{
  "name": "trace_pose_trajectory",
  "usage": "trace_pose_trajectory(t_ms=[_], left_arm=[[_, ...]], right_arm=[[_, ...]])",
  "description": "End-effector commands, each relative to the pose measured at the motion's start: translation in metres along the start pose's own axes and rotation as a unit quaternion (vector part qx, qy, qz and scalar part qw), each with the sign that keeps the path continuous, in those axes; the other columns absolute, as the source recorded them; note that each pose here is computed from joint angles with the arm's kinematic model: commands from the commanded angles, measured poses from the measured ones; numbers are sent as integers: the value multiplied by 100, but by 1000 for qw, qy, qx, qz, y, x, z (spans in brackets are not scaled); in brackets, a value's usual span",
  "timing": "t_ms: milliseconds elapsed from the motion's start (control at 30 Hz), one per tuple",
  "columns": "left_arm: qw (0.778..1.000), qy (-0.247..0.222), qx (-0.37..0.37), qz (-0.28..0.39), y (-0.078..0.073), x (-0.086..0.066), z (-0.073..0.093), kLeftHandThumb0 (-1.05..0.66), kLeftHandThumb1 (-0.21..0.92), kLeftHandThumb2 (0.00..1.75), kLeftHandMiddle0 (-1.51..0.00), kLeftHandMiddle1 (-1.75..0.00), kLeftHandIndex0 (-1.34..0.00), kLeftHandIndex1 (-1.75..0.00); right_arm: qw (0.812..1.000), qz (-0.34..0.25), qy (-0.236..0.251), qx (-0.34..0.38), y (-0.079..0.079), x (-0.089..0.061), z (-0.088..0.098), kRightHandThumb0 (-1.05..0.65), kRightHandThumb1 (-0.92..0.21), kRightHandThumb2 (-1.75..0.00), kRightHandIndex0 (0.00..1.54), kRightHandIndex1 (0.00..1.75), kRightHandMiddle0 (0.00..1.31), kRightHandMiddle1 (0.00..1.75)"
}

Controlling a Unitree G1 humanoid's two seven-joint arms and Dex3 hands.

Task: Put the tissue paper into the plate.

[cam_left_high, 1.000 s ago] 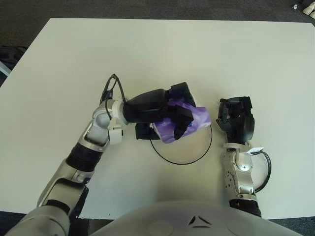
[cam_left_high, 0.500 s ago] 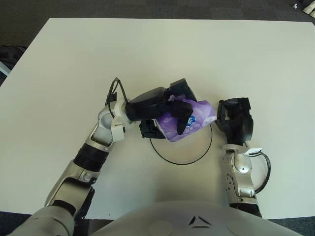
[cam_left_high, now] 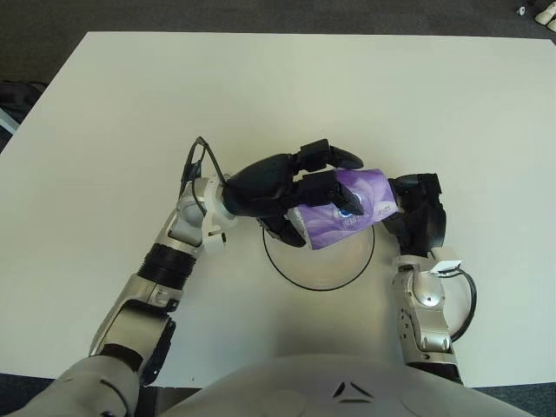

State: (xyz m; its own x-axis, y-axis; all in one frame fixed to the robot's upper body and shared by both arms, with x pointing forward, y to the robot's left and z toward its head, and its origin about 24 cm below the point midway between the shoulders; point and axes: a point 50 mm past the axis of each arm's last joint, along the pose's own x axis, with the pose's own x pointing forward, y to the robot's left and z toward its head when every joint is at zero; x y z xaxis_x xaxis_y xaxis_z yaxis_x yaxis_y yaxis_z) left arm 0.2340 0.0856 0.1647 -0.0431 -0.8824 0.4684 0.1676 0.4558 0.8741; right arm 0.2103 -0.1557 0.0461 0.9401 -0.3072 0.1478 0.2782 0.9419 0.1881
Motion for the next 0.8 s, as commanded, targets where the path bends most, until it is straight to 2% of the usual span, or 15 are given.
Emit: trace_pose_trajectory(t_ms=[0, 233, 333, 633, 767], left_arm=[[1000, -10, 21, -2, 0, -2, 0, -98, 92, 115, 0, -7, 0, -29], [999, -14, 35, -12, -1, -3, -1, -102, 92, 116, 0, 0, 0, -14], [999, -17, 41, -27, -1, -2, -2, -104, 92, 116, 0, 0, 0, -7], [999, -8, 18, -32, -2, -3, -4, -105, 92, 116, 0, 0, 0, -2], [998, -11, 31, -49, 1, -3, -3, -105, 92, 116, 0, 0, 0, 0]], right_arm=[[996, -37, 85, 6, -5, -17, -29, -37, -78, -73, 49, 131, 27, 175], [996, -37, 79, 5, -5, -17, -30, -37, -74, -78, 50, 132, 30, 175], [996, -36, 80, 6, -6, -17, -31, -38, -69, -85, 52, 132, 33, 175], [996, -33, 85, -1, -7, -15, -35, -39, -67, -88, 54, 134, 34, 175], [996, -31, 86, -2, -8, -14, -39, -39, -66, -90, 54, 136, 35, 175]])
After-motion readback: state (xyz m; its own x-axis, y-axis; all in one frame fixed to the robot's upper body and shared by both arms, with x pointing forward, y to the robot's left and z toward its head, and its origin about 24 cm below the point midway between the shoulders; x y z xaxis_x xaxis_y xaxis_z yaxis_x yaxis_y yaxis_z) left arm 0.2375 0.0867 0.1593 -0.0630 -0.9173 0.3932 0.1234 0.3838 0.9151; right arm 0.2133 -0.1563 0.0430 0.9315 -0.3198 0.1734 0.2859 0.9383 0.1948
